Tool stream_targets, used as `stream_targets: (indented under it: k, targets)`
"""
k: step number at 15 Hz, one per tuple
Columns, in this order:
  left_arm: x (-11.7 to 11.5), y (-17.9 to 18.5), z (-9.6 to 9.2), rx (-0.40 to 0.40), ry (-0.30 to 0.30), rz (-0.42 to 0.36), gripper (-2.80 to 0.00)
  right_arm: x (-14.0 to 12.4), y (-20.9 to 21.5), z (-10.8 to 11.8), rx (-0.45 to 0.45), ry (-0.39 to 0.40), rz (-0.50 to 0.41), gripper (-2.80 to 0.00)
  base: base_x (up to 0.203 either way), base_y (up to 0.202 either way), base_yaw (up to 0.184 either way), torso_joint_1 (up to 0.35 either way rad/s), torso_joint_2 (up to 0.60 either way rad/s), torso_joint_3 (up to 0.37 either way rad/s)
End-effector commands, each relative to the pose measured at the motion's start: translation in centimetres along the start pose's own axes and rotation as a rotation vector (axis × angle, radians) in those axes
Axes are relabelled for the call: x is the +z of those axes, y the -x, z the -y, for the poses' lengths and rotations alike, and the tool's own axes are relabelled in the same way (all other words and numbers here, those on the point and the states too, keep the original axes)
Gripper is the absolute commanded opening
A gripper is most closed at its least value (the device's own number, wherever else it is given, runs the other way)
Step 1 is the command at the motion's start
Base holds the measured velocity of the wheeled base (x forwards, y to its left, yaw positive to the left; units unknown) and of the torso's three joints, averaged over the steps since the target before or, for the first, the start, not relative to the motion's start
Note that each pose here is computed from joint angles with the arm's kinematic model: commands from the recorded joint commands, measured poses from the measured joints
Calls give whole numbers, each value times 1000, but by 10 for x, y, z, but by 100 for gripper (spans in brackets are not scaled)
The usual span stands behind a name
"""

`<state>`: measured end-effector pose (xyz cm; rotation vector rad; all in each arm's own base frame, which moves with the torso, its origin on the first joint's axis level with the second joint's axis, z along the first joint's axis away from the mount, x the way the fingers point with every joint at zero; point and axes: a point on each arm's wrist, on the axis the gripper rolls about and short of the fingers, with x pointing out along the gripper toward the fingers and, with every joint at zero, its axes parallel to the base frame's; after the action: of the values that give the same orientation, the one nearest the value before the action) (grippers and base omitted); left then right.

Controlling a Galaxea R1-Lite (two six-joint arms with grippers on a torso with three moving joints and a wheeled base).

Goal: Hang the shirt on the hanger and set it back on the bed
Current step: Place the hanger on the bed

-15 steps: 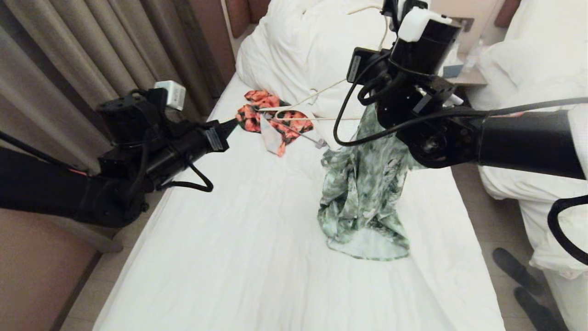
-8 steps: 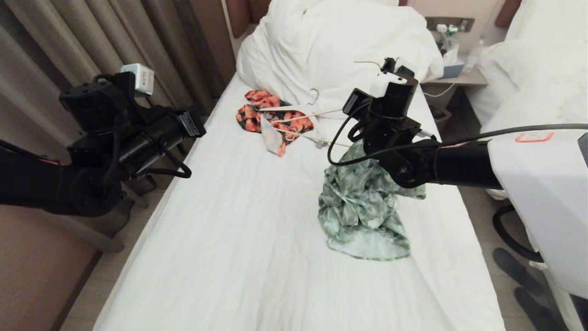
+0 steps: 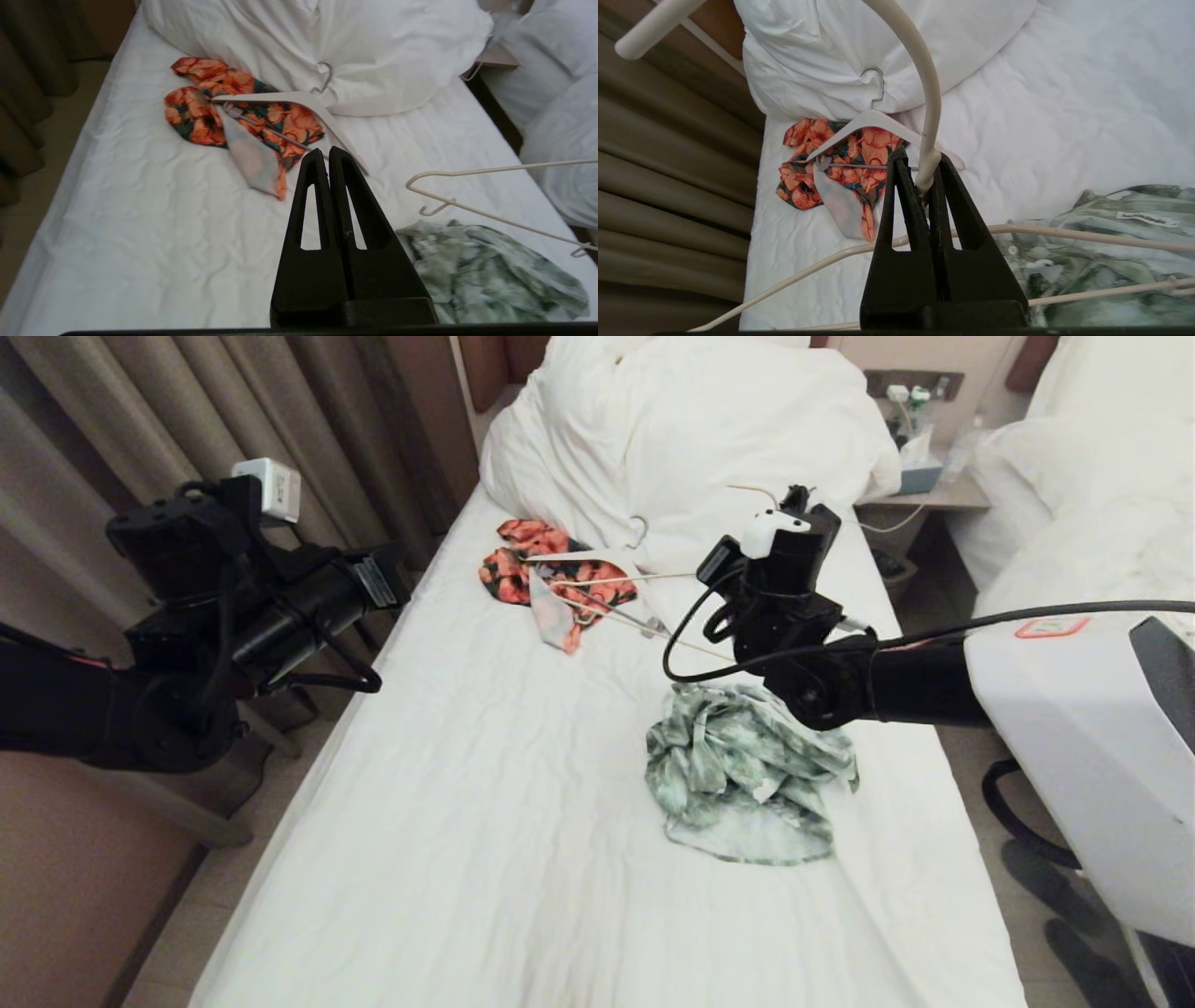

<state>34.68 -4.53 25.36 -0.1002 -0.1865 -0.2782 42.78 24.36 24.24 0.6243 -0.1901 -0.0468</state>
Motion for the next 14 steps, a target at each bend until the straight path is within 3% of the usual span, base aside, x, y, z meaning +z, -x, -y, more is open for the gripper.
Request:
stream_targets:
  k: [1,6,10,14]
  targets:
    - [10,5,4,-8,16,32,-280,7,6,-2,2,0,0,-280,0,0,0,0,0,0]
    - [30,17,11,-28,57,78,-280,-39,32,44,-143,389,-235,-280,0,0,0,0,0,0]
    - [37,23,13,-42,83,92,-280,-46,35,81,-245,519,-338,-280,0,0,0,0,0,0]
    - [43,29,15,-48,83,106,-280,-67,18,117,-311,539,-382,-280,0,0,0,0,0,0]
